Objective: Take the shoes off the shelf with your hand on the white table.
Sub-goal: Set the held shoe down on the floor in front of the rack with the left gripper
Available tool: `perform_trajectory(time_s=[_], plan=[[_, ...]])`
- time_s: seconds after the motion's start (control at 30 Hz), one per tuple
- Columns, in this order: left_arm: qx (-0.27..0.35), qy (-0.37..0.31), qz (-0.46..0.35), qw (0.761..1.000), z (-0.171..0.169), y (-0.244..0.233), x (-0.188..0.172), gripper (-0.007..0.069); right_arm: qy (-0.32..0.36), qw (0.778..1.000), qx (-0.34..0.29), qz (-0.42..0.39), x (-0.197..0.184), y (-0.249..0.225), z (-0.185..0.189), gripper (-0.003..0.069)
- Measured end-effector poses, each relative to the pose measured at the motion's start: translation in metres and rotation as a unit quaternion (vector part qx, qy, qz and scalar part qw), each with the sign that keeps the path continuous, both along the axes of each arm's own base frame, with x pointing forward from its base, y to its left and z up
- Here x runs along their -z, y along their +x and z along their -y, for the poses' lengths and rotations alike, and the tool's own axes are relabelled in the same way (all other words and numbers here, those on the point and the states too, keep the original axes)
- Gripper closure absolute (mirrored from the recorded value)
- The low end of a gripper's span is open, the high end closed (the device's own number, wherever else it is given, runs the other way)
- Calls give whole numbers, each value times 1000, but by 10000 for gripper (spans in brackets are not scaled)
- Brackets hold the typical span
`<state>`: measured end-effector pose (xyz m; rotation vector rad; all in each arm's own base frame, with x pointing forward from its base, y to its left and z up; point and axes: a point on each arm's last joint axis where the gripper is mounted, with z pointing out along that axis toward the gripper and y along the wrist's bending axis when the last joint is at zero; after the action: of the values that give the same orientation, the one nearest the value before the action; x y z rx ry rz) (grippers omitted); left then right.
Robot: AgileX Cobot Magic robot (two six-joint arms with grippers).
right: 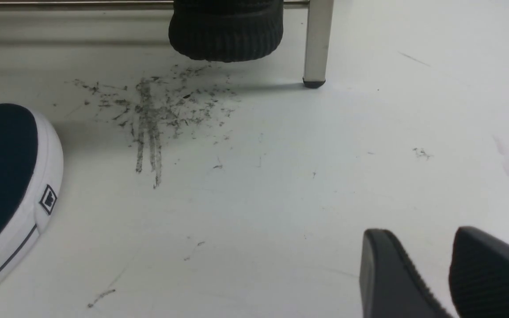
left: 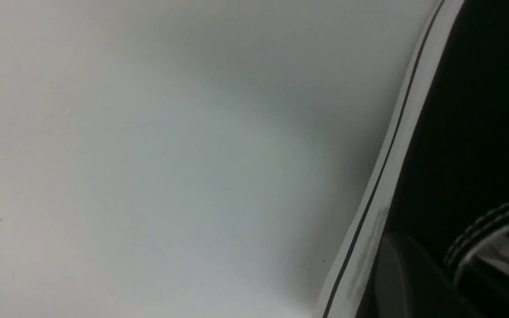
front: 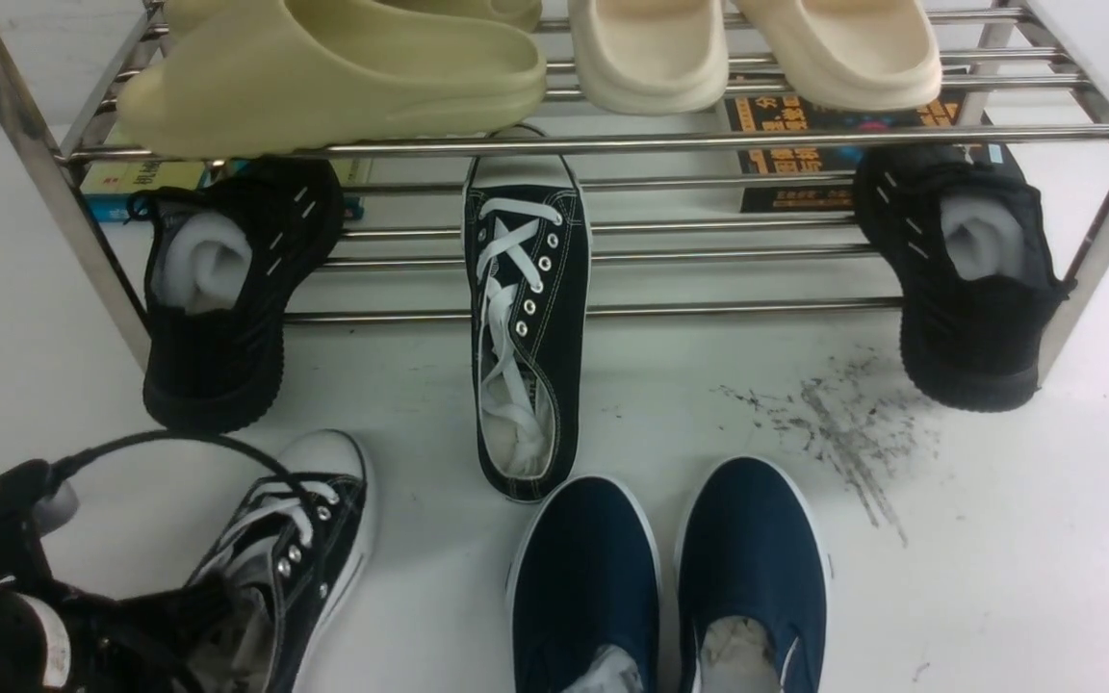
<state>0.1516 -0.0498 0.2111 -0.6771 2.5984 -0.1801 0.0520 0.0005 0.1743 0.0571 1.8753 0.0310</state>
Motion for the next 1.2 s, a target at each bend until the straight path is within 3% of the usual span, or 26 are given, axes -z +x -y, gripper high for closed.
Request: perform_trajectory(time_s=[0.3, 0.63, 0.8, 1.0, 1.2], plan=[[-9, 11, -2, 1000, -4, -4, -2, 600, 0, 1000, 0, 0, 0, 0, 0, 422], [22, 49, -16, 998, -6, -3, 1, 582, 0, 1000, 0, 0, 0, 0, 0, 422], [21, 51, -22, 998, -7, -4, 1, 505, 0, 1000, 0, 0, 0, 0, 0, 422], [7, 51, -31, 998, -6, -1, -14, 307, 0, 1000, 0, 0, 0, 0, 0, 422], [18, 44, 11, 999, 0, 16, -62, 254, 0, 1000, 0, 0, 0, 0, 0, 422]])
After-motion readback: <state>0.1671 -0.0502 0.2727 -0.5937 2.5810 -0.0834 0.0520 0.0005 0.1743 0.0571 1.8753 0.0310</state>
